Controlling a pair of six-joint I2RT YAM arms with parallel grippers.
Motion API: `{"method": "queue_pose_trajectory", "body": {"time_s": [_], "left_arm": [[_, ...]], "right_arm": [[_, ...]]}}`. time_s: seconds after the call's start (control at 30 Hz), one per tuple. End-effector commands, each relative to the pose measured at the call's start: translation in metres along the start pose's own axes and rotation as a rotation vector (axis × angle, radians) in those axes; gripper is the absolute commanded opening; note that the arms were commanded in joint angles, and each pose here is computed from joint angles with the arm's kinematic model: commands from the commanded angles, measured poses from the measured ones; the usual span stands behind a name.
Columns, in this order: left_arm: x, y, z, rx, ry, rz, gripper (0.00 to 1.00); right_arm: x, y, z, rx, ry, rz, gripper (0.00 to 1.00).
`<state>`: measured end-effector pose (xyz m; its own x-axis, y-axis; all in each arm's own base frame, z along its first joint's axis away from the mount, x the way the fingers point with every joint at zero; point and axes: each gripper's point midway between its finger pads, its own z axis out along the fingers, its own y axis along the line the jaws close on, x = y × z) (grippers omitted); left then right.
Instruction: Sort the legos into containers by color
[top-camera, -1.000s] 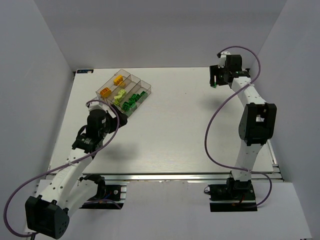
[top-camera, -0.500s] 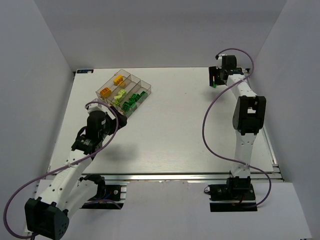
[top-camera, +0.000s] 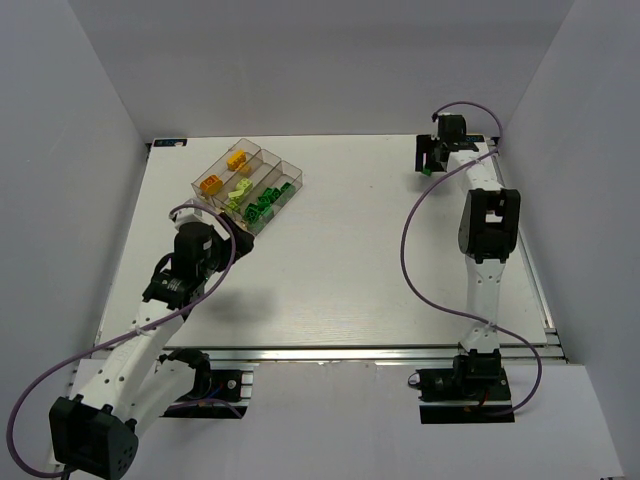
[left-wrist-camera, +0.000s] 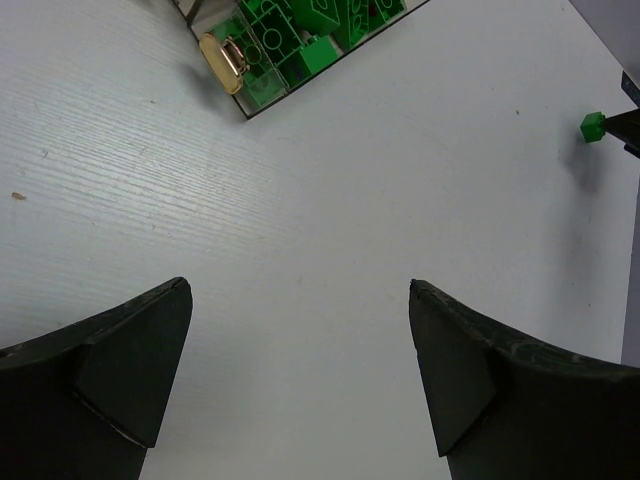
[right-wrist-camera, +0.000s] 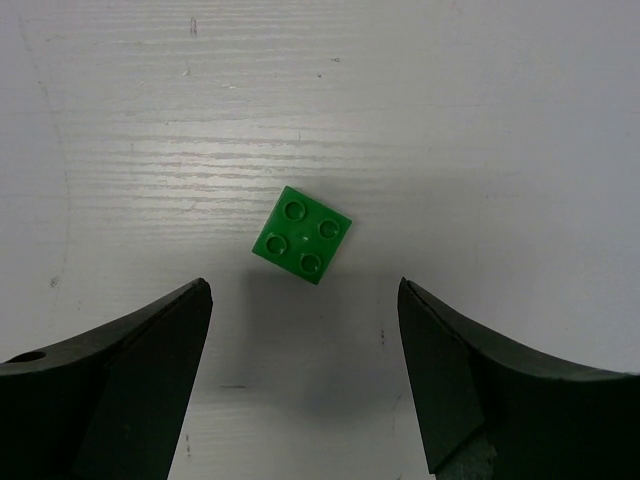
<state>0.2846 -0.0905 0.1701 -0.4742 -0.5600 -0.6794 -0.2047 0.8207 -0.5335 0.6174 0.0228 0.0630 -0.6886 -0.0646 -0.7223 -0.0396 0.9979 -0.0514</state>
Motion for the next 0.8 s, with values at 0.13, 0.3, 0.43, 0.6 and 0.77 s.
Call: {"method": "queue_pose_trajectory", "body": {"time_s": [0.13, 0.3, 0.43, 0.6, 0.77], "left_arm": [[0.005, 0.007, 0.001, -0.023, 0.003, -0.021, 0.98], [0.005, 0.009, 0.002, -0.032, 0.003, -0.024, 0.98], [0.005, 0.009, 0.004, -0.033, 0.004, -0.025, 0.98], [0.006, 0.008, 0.009, -0.037, 0.008, -0.026, 0.98], [0.004, 0.004, 0.013, -0.029, 0.011, -0.026, 0.98]], "right_arm": [[-0.032, 0.007, 0.010, 0.062, -0.109, 0.044, 0.78], [-0.034, 0.008, 0.018, 0.085, -0.121, 0.041, 0.75], [-0.027, 0.002, 0.024, 0.114, -0.109, 0.045, 0.72], [-0.022, -0.002, 0.029, 0.139, -0.105, 0.041, 0.71], [-0.016, -0.001, 0.035, 0.141, -0.093, 0.039, 0.70]]}}
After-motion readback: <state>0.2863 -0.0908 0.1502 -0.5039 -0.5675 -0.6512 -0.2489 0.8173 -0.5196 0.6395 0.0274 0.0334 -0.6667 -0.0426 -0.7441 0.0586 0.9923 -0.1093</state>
